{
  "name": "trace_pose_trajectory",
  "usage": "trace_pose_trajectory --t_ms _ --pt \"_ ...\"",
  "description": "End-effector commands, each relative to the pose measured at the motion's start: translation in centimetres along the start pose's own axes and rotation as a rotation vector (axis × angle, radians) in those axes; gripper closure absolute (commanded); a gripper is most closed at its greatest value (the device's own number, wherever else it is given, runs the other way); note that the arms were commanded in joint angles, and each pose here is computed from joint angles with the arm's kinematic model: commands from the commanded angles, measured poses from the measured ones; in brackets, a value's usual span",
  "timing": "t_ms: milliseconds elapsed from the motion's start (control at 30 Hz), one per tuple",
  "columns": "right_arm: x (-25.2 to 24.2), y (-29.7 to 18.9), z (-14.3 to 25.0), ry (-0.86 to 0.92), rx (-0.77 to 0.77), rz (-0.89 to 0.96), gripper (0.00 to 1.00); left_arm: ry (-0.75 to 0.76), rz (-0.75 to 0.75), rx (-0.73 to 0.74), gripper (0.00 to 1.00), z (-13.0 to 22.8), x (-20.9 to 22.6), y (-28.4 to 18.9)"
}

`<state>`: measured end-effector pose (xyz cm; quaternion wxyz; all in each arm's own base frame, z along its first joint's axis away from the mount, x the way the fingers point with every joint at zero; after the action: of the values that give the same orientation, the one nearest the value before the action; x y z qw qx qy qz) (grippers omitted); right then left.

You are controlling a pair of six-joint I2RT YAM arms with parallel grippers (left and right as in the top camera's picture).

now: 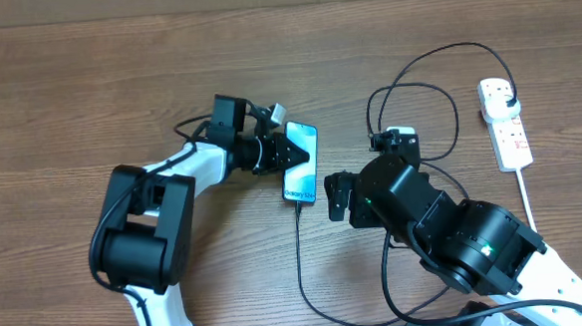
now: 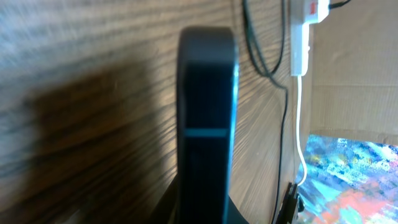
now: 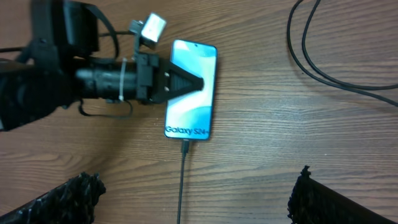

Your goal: Plug charger to phone and switch on socket

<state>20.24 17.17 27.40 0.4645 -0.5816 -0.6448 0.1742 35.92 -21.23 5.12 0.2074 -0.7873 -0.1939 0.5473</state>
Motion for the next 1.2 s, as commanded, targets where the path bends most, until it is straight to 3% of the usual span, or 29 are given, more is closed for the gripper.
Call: trace_pose_trajectory --t_ms 0,267,533,733,800,1000,1167 --pt "0.4 -0.6 -0.8 0.034 -0.033 -0.015 0.00 -0.071 0.008 0.022 0.91 0.5 0.7 0.7" --pt "0.7 -0.6 -1.0 0.064 -0.042 -0.028 0.00 -0.179 -0.016 0.062 0.75 1.9 2.6 1.9" --pt "1.3 -0.3 -1.4 0.070 -0.059 -0.047 0.00 -0.255 -0.044 0.074 0.67 2.5 3.8 2.5" --pt "1.2 0.5 -1.8 0.067 -0.085 -0.011 0.00 -0.251 -0.072 0.072 0.32 2.6 4.2 2.4" --pt "1.4 0.8 -2.2 0.070 -0.111 -0.003 0.00 -0.251 -0.071 0.072 0.00 2.6 4.1 2.4" --pt "2.2 1.1 -2.7 0.083 -0.136 -0.031 0.00 -0.261 -0.077 0.079 0.00 2.7 4.2 2.4" --pt "2.3 1.1 -2.8 0.096 -0.139 -0.036 0.00 -0.304 -0.186 0.127 0.00 3.2 4.9 1.8"
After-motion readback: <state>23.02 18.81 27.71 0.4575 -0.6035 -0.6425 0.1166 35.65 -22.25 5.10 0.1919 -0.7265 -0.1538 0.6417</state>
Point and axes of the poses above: each gripper's point midway between its finger pads, its own y axis out along the fingers, its own x axis along the line the jaws close on, z = x × y, the point moved 4 cm from there along -y, back along the fingers, and after that the axes turned 10 degrees about y, right-handed, at the moved point
